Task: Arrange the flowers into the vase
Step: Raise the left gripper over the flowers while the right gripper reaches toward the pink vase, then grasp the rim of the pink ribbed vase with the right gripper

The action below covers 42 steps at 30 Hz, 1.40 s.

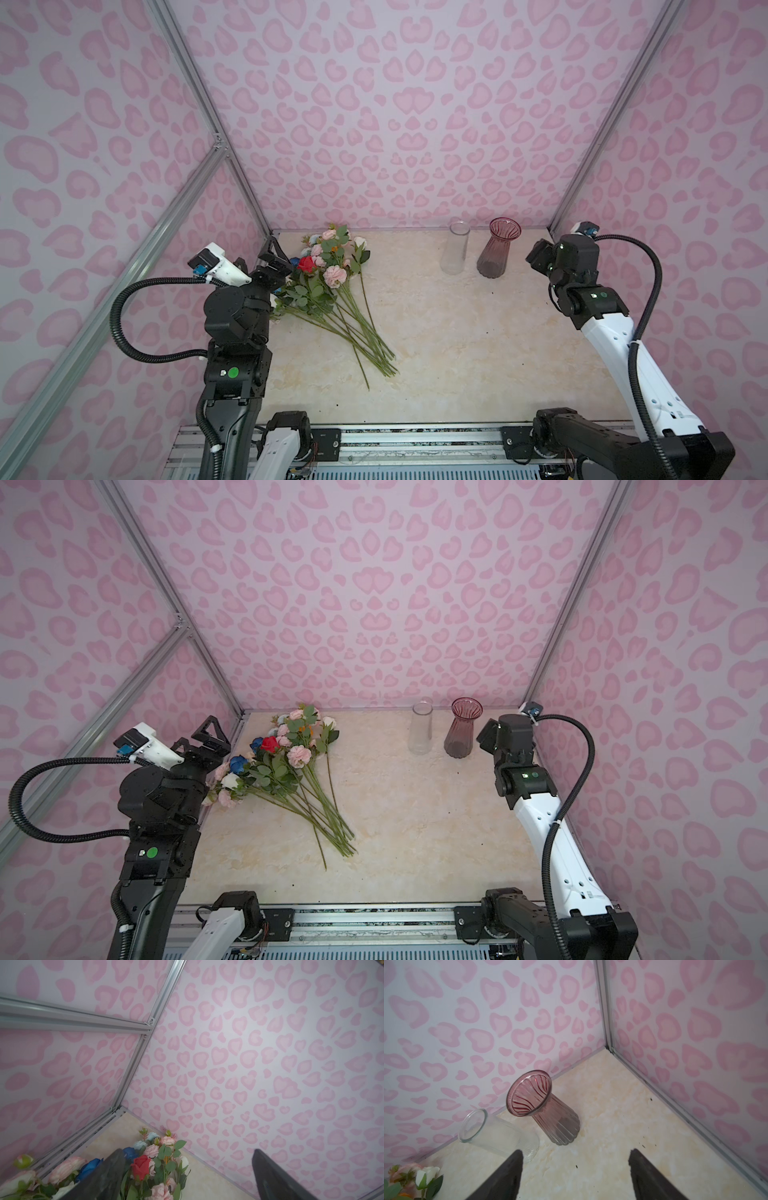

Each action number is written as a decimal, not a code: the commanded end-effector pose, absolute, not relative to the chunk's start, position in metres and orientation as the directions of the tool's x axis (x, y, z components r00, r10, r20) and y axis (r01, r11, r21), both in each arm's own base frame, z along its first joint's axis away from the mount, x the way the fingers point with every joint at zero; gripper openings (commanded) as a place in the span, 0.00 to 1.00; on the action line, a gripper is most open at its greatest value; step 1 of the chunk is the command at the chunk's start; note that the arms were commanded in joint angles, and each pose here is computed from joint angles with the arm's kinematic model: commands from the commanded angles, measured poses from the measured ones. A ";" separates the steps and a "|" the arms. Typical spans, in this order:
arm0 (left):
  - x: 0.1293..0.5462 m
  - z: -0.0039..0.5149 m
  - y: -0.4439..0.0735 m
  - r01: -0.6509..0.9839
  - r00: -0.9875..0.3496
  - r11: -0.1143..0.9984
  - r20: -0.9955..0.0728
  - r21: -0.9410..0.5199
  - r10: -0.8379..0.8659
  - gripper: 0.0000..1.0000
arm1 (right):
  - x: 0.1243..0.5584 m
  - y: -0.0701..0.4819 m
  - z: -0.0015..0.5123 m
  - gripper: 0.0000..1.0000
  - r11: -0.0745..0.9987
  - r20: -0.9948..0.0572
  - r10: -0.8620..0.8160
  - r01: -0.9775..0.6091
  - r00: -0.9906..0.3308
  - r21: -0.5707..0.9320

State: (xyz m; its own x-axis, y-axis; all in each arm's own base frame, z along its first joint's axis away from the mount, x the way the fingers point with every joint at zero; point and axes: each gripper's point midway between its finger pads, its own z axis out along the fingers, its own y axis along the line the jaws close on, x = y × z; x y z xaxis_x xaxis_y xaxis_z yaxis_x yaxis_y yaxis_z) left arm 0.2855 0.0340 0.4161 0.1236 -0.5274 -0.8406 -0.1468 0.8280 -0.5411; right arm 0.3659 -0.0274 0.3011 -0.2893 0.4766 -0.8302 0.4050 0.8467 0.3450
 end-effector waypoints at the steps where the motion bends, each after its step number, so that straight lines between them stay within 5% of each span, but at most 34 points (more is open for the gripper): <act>1: 0.290 0.405 0.034 -0.193 0.054 0.808 -0.828 -0.557 -0.558 0.97 | 0.362 -0.014 0.301 0.71 0.831 -0.774 0.537 0.366 -0.335 0.418; 7: 0.328 0.409 0.011 -0.133 -0.103 0.827 -0.822 -0.547 -0.560 0.99 | 0.383 -0.001 0.319 0.66 0.883 -0.758 0.462 0.316 -0.461 0.346; 14: 0.405 0.375 -0.050 0.014 -0.420 0.739 -0.675 -0.674 -0.607 0.75 | 0.426 0.003 0.326 0.65 0.907 -0.720 0.416 0.314 -0.556 0.281; 17: 0.420 0.359 -0.079 0.056 -0.502 0.740 -0.660 -0.670 -0.559 0.74 | 0.451 0.003 0.318 0.63 0.905 -0.696 0.421 0.322 -0.581 0.278; 33: 0.400 0.291 -0.214 0.298 -0.767 0.674 -0.590 -0.676 -0.252 0.73 | 0.504 -0.014 0.251 0.51 0.910 -0.552 0.405 0.379 -0.729 0.167; 42: 0.387 0.262 -0.221 0.257 -0.776 0.729 -0.585 -0.635 -0.236 0.72 | 0.510 -0.017 0.229 0.51 0.911 -0.506 0.407 0.380 -0.761 0.160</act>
